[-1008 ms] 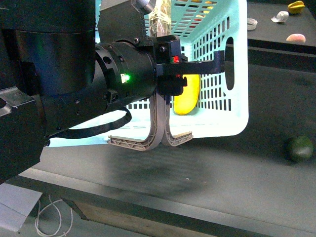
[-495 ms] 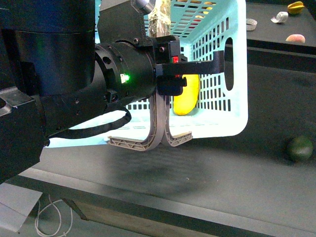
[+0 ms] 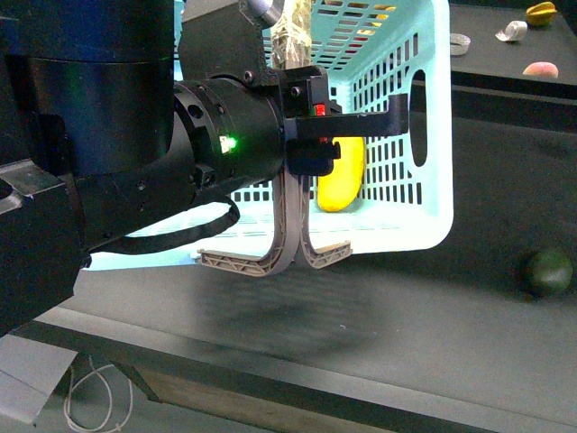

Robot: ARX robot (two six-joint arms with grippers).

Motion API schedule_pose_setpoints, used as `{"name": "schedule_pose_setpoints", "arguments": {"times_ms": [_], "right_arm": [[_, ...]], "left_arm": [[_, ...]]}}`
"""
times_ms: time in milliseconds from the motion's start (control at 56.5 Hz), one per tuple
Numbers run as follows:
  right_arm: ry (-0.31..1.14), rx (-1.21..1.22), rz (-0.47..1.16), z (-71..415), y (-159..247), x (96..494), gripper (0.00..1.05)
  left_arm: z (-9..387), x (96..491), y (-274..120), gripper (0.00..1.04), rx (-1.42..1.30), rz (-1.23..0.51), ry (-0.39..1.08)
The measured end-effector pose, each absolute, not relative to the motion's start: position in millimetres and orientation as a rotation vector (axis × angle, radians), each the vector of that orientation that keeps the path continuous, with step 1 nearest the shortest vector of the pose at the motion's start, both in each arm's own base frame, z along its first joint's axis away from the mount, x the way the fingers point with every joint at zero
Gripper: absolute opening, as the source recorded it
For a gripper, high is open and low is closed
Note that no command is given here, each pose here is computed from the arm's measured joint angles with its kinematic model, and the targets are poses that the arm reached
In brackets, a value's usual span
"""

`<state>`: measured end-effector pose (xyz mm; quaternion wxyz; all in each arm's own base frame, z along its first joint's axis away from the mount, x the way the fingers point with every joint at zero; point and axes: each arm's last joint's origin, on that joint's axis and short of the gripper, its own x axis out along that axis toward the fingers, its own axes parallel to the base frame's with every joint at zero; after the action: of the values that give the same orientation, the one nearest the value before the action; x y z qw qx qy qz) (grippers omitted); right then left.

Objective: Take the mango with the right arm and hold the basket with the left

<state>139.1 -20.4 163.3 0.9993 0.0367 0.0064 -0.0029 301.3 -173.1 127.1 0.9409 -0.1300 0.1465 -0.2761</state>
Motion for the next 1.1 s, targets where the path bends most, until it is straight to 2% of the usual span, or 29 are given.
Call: {"name": "schedule_pose_setpoints", "arguments": {"times_ms": [142,248,354,1097], "right_arm": [[0.006,0.027,-0.012,164.7,-15.9,133.7,0.38],[0.001,0.013,-0.006,166.5,-11.0,129.0,0.16],[-0.002,0.008,-0.017,167.5,-2.8,125.7,0.01],[-0.009,0.004,-0.001,168.2,-0.3,110.0,0.02]], "left_arm": [[127.1,301.3,-173.1,0.04,-0.264,-0.563,0.298],[127.1,301.3,-173.1,0.04,-0.266,-0.563,0.299],[127.1,301.3,-173.1,0.04,-0.265,-0.563,0.299],[127.1,301.2,-173.2,0.04,-0.265,-0.566,0.299]]}}
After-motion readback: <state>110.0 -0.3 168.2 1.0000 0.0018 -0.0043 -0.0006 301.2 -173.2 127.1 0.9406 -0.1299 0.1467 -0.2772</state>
